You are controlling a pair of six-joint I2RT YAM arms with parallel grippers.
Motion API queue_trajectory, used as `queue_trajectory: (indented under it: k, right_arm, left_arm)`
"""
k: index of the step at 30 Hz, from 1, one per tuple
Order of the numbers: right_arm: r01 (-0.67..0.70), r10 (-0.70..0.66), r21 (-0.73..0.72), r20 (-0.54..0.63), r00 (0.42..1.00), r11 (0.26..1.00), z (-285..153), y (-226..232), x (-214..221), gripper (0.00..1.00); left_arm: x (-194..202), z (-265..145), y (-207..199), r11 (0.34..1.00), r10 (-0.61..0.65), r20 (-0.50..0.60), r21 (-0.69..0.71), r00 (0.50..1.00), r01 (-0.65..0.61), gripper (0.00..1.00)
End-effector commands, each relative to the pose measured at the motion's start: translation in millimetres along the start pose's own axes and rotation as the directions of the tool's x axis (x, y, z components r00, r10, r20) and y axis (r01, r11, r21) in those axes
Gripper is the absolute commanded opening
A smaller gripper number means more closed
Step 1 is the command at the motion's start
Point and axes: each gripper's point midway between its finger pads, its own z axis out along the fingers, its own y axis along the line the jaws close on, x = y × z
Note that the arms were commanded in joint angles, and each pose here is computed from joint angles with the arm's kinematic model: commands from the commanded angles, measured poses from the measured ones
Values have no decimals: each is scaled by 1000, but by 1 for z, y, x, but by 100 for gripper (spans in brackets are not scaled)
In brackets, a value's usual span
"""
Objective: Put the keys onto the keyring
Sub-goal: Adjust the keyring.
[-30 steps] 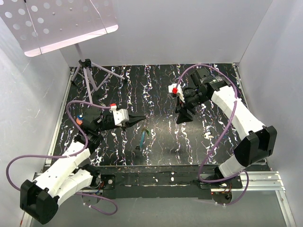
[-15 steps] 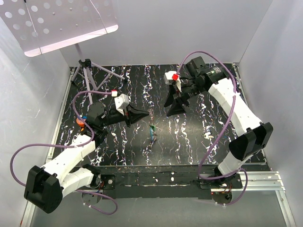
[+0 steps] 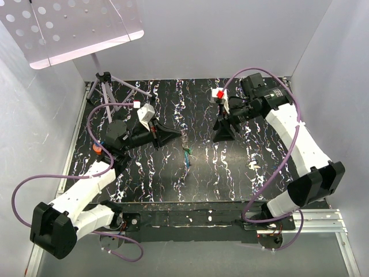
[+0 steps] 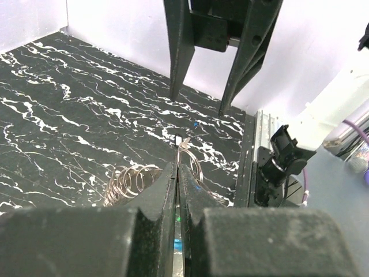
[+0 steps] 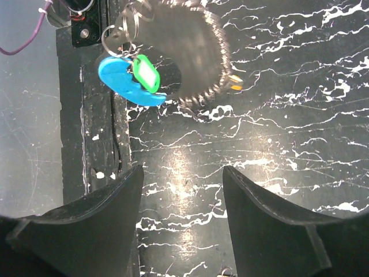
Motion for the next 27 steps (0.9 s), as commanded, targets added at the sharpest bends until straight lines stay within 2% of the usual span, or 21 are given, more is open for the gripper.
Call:
queue_trajectory:
  k: [1,8,12,16,23,27]
  right_arm:
    - [26,-27,10,57,998,1000,-10,11,-9,65]
    - [31,-27,-32,112,993,999,-14,21,-17,65]
    - [3,7,-57,174,985,998,-18,23,-21,65]
    - [20,35,-198,270,962,980,-11,39,-47,62]
    - [135,-85,-239,208,974,962,22,46,-84,61]
    - [117,-78,-211,185,980,970,28,36,-85,61]
  left_arm:
    - [-37,-3,-7,998,-59,105,1,993,60,0]
    - [-38,-8,-10,980,-197,142,44,970,193,0]
    - [-31,-8,-10,977,-210,120,42,970,207,0]
    - [-31,-7,-10,978,-208,116,56,971,203,0]
    - [-30,-2,-8,968,-247,117,74,962,240,0]
    - [-27,-3,-5,966,-256,126,59,958,251,0]
